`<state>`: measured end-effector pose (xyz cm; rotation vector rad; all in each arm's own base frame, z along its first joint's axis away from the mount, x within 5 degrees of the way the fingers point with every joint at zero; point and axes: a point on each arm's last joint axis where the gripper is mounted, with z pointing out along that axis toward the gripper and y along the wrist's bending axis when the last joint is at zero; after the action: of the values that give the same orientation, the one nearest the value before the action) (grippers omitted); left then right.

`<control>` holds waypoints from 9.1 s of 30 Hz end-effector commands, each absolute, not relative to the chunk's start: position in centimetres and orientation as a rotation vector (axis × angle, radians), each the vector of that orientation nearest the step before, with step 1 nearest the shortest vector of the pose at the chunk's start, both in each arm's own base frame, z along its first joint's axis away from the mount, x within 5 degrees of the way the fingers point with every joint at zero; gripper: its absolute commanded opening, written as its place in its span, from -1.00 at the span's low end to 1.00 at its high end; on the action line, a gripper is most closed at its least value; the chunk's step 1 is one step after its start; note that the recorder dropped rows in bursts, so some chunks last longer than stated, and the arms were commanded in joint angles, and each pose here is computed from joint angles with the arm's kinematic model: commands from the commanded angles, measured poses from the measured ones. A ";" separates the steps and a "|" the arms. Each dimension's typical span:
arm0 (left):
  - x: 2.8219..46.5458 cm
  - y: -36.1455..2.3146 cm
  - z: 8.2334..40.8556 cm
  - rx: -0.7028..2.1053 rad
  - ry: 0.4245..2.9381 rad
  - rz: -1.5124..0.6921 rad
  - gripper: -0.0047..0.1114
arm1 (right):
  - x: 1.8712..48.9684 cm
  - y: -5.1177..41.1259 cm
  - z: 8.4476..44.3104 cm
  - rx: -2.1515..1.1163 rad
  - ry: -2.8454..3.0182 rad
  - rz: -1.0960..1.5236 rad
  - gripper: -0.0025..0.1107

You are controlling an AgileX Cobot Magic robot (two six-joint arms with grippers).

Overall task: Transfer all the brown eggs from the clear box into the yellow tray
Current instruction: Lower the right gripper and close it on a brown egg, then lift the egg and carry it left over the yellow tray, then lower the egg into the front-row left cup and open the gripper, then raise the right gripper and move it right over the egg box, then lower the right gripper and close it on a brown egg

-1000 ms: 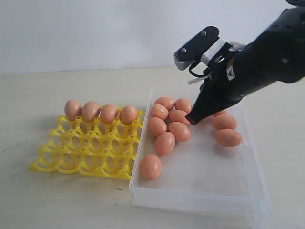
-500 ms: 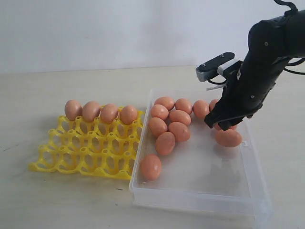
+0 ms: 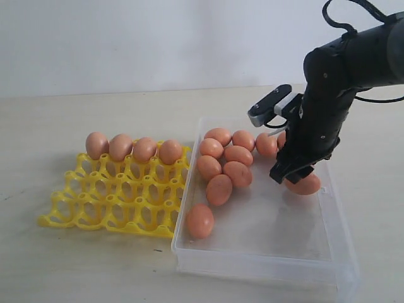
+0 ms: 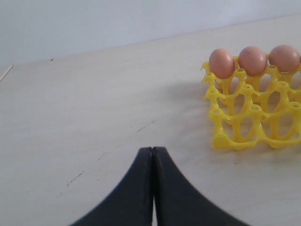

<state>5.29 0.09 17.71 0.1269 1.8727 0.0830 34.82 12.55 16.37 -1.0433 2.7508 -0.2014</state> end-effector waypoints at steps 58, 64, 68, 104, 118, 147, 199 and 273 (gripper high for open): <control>5.3 0.1 17.9 0.126 1.857 0.075 -0.92 | 35.2 16.6 14.1 -1.226 2.561 -0.138 -0.96; 5.3 0.1 17.9 0.126 1.857 0.075 -0.92 | 34.5 19.5 17.9 -1.040 2.421 0.089 -0.96; 5.3 0.1 17.9 0.126 1.857 0.075 -0.92 | 33.5 21.0 20.7 -1.016 2.304 0.147 -0.96; 5.3 0.1 17.9 0.126 1.857 0.075 -0.92 | 32.0 38.3 14.9 -0.770 1.705 0.802 -0.96; 5.3 0.1 17.9 0.126 1.857 0.075 -0.92 | 33.5 40.9 12.4 -0.851 1.683 0.831 -0.96; 5.3 0.1 17.9 0.126 1.857 0.075 -0.92 | 34.5 40.1 10.5 -0.851 1.725 0.704 -0.96; 5.3 0.1 17.9 0.126 1.857 0.075 -0.92 | 29.5 31.2 30.2 -1.041 2.110 0.289 -0.96; 5.3 0.1 17.9 0.126 1.857 0.075 -0.92 | 37.0 23.0 11.8 -1.390 2.640 -0.002 -0.48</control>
<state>5.29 0.09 17.71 0.1269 1.8727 0.0830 37.09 22.92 12.22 -1.3800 2.6217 -0.0106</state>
